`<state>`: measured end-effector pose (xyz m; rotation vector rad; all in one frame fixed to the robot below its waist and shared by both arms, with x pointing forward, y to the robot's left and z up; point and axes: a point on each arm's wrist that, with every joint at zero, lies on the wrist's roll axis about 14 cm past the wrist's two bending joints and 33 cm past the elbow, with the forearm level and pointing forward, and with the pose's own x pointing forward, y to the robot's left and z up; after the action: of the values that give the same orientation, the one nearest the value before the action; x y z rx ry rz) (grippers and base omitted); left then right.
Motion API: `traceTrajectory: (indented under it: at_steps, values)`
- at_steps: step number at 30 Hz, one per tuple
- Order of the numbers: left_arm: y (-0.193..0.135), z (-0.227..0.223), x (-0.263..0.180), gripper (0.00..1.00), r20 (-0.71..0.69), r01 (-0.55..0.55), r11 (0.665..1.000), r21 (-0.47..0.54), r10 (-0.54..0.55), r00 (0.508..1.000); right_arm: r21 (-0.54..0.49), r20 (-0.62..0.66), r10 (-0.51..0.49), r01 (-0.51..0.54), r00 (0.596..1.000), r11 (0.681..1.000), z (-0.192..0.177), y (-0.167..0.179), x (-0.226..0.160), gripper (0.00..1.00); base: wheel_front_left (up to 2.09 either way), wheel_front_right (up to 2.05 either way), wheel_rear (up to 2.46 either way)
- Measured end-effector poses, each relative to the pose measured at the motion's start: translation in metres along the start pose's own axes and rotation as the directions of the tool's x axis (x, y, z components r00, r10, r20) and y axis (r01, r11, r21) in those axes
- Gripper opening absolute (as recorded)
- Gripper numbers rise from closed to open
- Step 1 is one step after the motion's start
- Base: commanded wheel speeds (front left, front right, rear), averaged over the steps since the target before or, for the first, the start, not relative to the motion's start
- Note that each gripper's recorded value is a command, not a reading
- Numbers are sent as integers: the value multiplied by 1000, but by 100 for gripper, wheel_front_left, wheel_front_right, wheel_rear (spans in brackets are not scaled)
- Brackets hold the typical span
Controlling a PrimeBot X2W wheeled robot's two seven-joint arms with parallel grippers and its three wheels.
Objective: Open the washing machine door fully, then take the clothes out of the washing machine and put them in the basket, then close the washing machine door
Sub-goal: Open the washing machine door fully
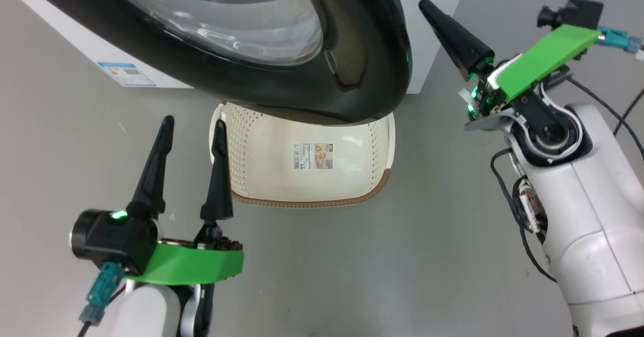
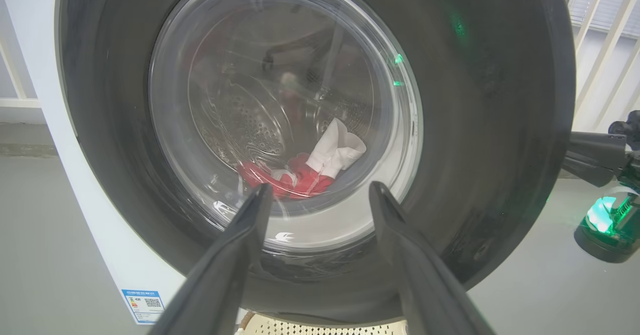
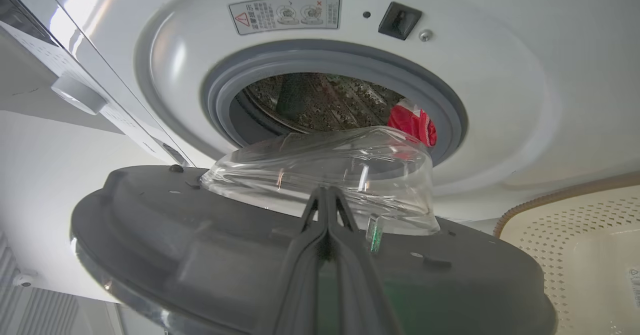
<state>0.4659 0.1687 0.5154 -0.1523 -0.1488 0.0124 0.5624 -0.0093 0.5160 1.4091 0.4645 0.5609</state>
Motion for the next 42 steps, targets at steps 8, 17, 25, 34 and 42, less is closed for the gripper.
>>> traceTrajectory:
  at_steps: [8,17,25,34,42]
  values:
    - [6,-1,-1,100,-2,-16,1000,8,16,1000,31,-138,27,-23,990,999,-20,7,11,0,0,0,0]
    - [10,3,-2,100,4,-27,1000,10,27,1000,13,-209,25,-23,978,1000,-30,7,9,0,0,0,0]
    - [18,16,-7,100,30,-49,999,7,49,998,31,-274,40,-33,961,999,-50,10,2,0,0,0,0]
    - [28,34,-18,100,63,-87,996,13,86,994,61,-353,48,-28,934,998,-84,11,-9,0,0,0,0]
    - [38,45,-34,100,76,-123,992,17,121,990,65,-417,49,-24,907,998,-114,14,-21,0,0,0,0]
